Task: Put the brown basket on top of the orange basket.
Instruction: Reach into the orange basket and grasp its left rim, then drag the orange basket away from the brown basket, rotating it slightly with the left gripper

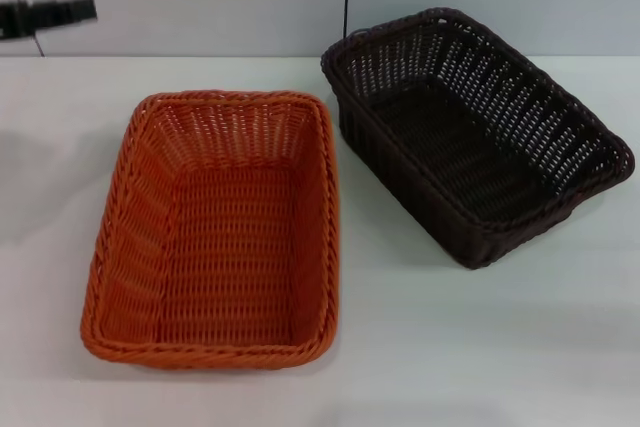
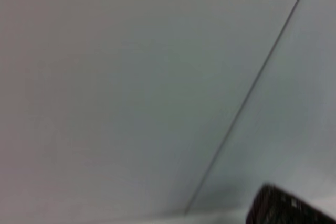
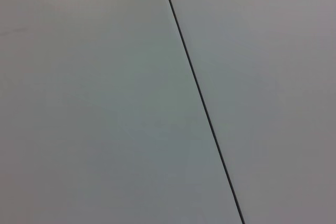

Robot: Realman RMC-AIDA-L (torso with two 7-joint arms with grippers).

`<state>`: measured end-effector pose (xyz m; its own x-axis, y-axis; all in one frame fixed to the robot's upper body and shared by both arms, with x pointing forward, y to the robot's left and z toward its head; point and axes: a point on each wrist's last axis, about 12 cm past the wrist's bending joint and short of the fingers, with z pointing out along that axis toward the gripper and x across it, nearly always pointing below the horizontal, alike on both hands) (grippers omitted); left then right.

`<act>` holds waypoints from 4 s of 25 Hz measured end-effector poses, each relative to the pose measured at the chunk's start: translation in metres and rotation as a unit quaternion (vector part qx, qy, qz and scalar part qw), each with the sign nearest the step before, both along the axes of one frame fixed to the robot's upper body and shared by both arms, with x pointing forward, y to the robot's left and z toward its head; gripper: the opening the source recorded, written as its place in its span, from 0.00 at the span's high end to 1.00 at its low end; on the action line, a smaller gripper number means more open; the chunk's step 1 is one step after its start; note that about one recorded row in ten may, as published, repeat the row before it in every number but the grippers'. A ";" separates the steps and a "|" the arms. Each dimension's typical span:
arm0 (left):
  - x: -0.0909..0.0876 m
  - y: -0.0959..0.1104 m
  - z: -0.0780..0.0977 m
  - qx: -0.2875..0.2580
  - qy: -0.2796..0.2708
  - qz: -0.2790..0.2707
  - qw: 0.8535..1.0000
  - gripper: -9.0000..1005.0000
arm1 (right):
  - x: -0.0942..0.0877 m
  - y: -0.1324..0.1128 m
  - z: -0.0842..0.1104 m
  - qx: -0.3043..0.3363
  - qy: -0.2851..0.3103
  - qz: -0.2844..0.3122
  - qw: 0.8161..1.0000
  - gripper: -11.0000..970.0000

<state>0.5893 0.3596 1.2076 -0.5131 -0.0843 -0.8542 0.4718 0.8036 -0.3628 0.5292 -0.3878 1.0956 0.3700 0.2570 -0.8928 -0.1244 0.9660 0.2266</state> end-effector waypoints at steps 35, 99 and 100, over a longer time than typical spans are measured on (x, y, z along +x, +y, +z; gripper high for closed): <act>-0.010 -0.048 -0.046 0.137 0.255 0.004 0.957 0.37 | 0.017 -0.001 0.010 -0.021 0.003 -0.001 1.000 0.36; -0.002 -0.055 -0.002 0.262 0.106 -0.194 0.939 0.81 | 0.018 -0.006 0.001 -0.003 0.031 -0.023 0.999 0.36; -0.003 -0.057 -0.002 0.262 0.103 -0.207 0.937 0.81 | 0.018 -0.006 0.001 -0.004 0.031 -0.023 0.999 0.36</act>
<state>0.5860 0.3031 1.2060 -0.5684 0.5612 -0.6017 0.7452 0.6612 -0.0872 0.5468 -0.3935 1.0966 0.3251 0.2346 -0.9161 -0.0658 0.9720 0.2255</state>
